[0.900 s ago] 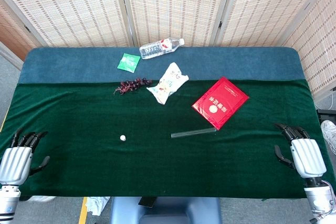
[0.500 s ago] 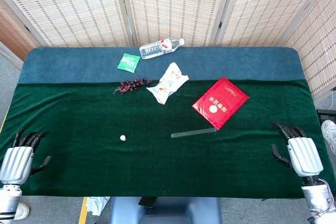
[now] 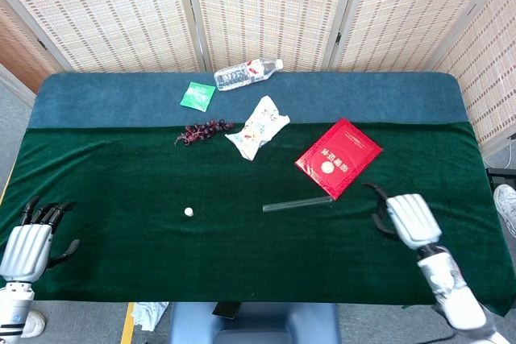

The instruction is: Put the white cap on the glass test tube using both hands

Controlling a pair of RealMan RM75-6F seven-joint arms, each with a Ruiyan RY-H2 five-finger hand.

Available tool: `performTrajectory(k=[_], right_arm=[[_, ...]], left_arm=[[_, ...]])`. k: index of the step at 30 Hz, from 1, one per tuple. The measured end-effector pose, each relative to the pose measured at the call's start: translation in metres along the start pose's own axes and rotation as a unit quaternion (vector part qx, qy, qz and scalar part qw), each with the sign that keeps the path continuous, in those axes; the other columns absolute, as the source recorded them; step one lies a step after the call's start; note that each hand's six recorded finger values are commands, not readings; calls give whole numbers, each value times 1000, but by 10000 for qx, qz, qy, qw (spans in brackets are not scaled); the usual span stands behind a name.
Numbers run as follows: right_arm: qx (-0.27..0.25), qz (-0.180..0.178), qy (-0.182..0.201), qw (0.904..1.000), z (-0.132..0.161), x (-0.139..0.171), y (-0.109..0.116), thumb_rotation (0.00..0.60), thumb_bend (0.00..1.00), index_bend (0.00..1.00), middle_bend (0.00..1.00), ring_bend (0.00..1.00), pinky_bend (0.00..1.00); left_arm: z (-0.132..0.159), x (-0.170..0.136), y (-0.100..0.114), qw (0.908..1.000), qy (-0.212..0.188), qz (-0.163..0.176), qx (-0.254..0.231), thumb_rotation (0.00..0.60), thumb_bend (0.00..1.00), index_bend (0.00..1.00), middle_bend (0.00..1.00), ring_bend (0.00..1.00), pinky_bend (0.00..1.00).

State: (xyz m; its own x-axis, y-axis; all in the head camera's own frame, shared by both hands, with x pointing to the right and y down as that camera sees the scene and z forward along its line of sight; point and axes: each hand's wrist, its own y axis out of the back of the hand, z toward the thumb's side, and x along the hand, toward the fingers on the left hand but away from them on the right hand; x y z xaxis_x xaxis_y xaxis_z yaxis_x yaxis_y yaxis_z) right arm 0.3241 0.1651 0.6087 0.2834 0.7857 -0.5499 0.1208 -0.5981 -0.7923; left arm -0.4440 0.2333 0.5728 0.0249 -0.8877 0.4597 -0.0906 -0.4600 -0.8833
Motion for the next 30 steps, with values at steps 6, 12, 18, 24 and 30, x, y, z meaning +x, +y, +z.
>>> performTrajectory(k=[6, 12, 18, 24, 30], right_arm=[[88, 448, 378, 9982, 34, -49, -24, 600, 523, 362, 955, 1000, 1000], [160, 920, 554, 9941, 60, -87, -52, 600, 470, 362, 955, 1000, 1000], [219, 1150, 632, 9911, 81, -112, -73, 600, 386, 362, 955, 1000, 1000], [246, 1204, 675, 9901, 92, -120, -82, 600, 333, 362, 961, 1000, 1000], [367, 1196, 600, 9903, 96, -126, -92, 600, 333, 387, 962, 1000, 1000]], left_arm=[[-1, -2, 0, 10000, 31, -7, 8, 600, 350, 215, 319, 232, 50], [-1, -4, 1, 10000, 60, -14, 42, 600, 350, 215, 319, 232, 50], [-3, -5, 0, 9999, 103, -53, 53, 600, 349, 214, 319, 232, 50], [-3, -5, 0, 9999, 109, -59, 43, 600, 349, 214, 319, 232, 50], [-2, -3, -2, 9999, 87, -74, 20, 600, 350, 214, 319, 232, 50]])
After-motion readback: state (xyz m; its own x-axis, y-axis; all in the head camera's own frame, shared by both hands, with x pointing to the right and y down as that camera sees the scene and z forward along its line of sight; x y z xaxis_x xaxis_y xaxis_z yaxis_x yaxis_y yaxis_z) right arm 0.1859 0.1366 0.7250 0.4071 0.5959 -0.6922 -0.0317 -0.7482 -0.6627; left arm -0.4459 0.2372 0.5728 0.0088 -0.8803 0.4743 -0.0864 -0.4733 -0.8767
